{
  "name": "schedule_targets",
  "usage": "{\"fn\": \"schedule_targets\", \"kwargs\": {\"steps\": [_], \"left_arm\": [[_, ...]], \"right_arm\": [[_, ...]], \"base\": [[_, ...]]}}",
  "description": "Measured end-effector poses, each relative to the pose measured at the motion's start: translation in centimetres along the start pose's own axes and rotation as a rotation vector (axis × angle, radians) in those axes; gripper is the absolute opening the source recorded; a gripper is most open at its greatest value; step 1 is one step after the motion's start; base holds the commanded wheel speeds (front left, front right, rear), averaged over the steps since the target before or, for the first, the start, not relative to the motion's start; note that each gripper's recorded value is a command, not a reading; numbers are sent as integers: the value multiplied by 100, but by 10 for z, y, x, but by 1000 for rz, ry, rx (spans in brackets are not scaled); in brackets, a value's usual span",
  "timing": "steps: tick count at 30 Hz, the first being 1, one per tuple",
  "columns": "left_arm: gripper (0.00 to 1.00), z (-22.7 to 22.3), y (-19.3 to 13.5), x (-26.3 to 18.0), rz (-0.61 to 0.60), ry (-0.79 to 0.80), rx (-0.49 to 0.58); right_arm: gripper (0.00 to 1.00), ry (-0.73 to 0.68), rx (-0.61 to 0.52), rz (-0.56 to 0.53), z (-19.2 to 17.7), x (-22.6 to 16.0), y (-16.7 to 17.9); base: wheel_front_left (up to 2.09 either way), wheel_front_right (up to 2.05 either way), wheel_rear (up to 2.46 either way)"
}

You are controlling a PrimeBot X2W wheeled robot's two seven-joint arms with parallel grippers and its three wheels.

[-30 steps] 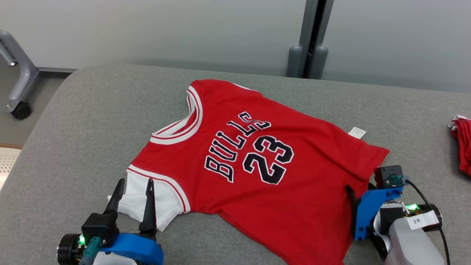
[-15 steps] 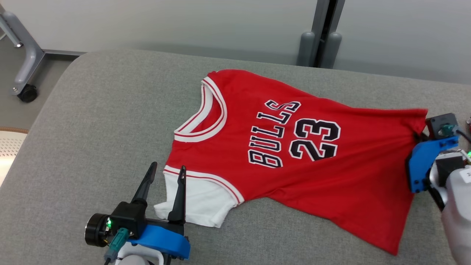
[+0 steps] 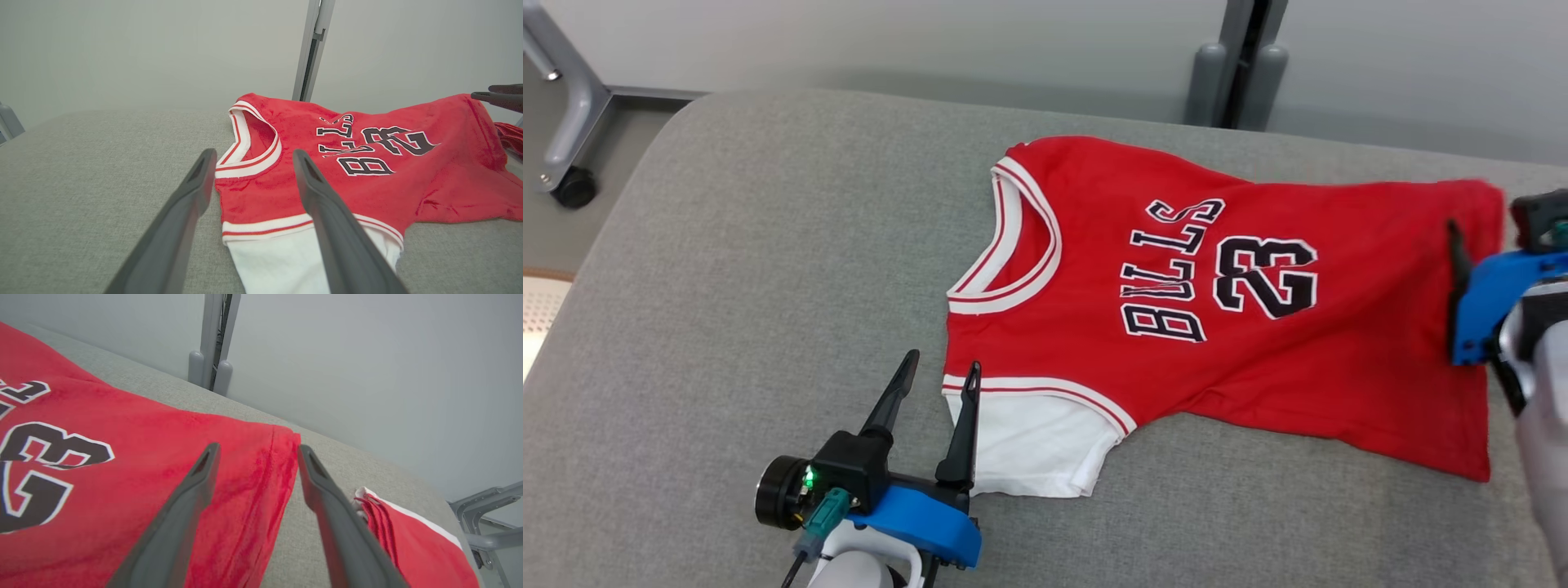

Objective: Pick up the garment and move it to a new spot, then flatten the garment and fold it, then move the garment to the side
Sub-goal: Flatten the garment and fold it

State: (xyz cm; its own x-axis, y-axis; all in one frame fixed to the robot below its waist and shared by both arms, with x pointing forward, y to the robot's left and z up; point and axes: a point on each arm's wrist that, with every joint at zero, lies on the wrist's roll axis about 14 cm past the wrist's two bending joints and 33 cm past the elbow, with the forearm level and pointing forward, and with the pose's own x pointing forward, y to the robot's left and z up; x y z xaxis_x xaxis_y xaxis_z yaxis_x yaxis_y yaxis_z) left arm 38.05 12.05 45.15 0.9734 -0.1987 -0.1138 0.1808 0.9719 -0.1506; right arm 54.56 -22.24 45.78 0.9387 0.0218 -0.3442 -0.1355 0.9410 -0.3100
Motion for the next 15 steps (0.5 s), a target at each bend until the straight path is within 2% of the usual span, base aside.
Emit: {"fn": "schedule_targets", "kwargs": {"steps": [6,15], "left_arm": [[100,-4,-4,2,-9,11,-13],[100,-4,-8,-4,-12,12,-21]], "right_arm": [[100,-88,31,5,2,-22,8],[100,-200,173,-34,-6,-75,19]], "base": [[0,0,0],[0,0,0]]}}
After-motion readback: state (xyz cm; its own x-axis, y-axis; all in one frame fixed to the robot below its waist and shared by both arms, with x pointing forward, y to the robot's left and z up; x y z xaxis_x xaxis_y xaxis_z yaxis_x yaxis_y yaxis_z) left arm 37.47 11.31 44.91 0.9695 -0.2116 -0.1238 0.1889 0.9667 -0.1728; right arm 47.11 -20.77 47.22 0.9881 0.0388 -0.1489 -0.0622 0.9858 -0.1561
